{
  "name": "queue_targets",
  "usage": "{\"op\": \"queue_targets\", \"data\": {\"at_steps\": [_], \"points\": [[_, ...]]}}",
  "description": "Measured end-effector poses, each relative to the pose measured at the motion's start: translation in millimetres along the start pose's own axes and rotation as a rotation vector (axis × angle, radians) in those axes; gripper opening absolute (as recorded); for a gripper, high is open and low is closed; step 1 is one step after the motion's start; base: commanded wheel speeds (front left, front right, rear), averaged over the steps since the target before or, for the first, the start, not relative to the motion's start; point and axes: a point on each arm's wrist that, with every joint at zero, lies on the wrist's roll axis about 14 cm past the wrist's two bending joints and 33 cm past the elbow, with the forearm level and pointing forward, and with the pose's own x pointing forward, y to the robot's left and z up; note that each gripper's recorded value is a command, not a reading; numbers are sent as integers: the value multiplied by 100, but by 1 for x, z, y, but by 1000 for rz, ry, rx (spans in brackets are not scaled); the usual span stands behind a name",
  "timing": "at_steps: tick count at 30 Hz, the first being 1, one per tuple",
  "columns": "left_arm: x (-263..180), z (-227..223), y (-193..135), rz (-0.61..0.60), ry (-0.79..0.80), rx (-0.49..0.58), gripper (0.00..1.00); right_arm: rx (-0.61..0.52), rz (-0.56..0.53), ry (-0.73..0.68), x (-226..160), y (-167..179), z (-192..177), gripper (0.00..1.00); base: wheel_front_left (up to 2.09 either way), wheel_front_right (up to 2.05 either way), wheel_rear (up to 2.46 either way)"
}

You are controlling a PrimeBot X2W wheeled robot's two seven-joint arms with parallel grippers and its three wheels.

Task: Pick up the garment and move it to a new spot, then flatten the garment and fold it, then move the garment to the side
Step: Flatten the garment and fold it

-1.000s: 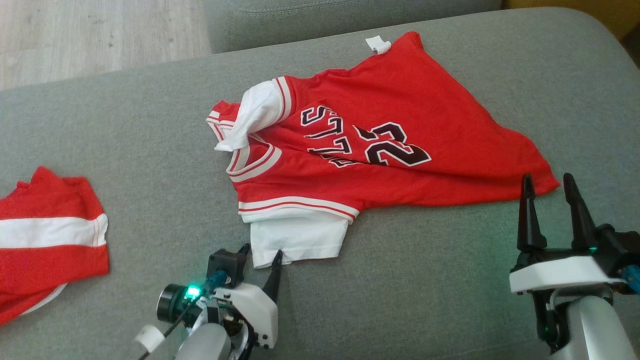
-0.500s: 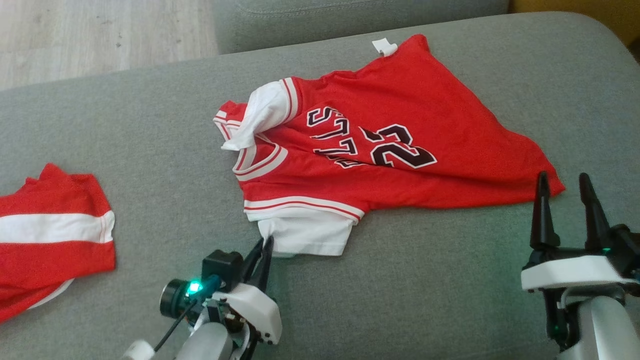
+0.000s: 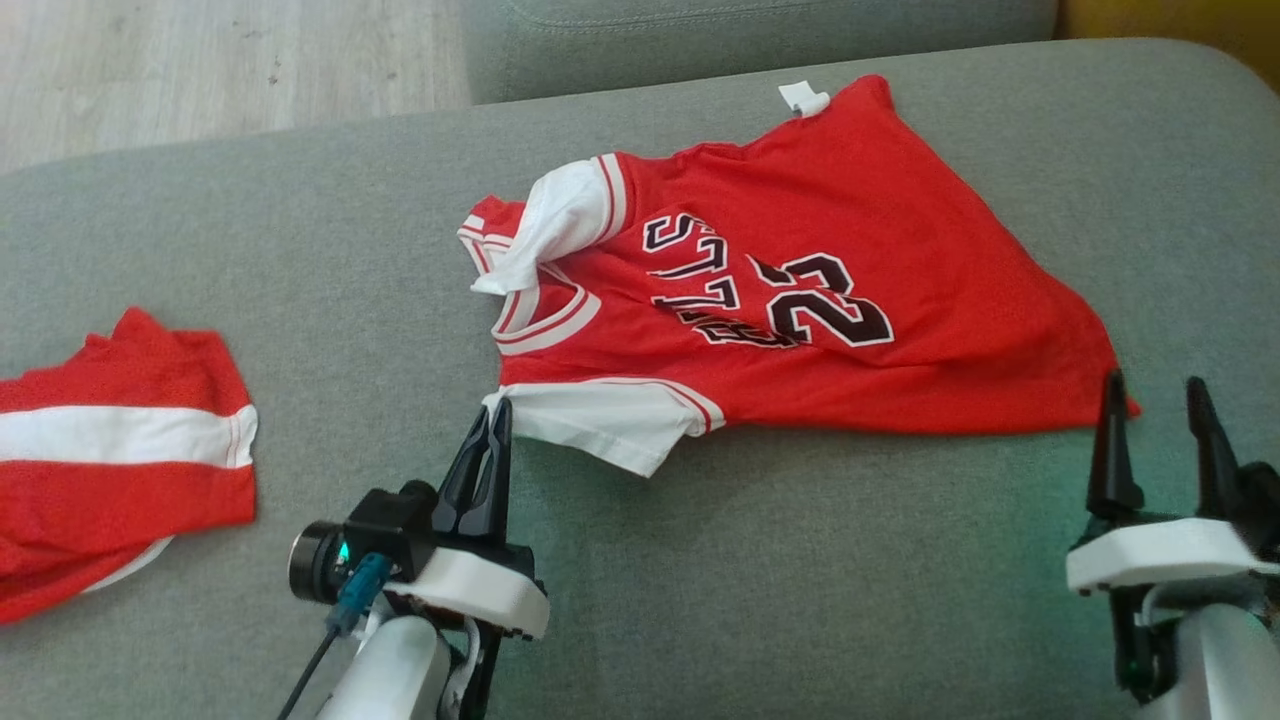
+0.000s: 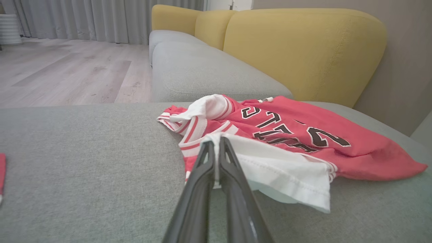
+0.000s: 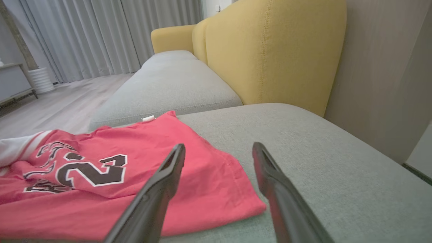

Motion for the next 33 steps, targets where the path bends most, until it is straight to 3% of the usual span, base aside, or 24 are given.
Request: {"op": "queue_targets", "data": {"at_steps": [9, 21, 27, 28, 29, 33], "points": [[-4, 0, 5, 18, -11, -5, 0, 30, -123, 171, 4, -32, -50, 100, 0, 0, 0], [0, 5, 11, 28, -34, 1, 0, 77, -144, 351, 20, -22, -95, 100, 0, 0, 0], [1, -2, 15, 31, -14, -3, 0, 86, -129, 372, 36, -12, -99, 100, 0, 0, 0], [1, -2, 16, 34, -14, -2, 0, 89, -126, 372, 38, -10, -99, 45, 0, 0, 0], [2, -2, 17, 37, -14, 0, 0, 91, -123, 374, 40, -9, -100, 0, 0, 0, 0], [1, 0, 21, 50, -20, 3, 0, 93, -114, 375, 43, -6, -98, 0, 0, 0, 0]]}}
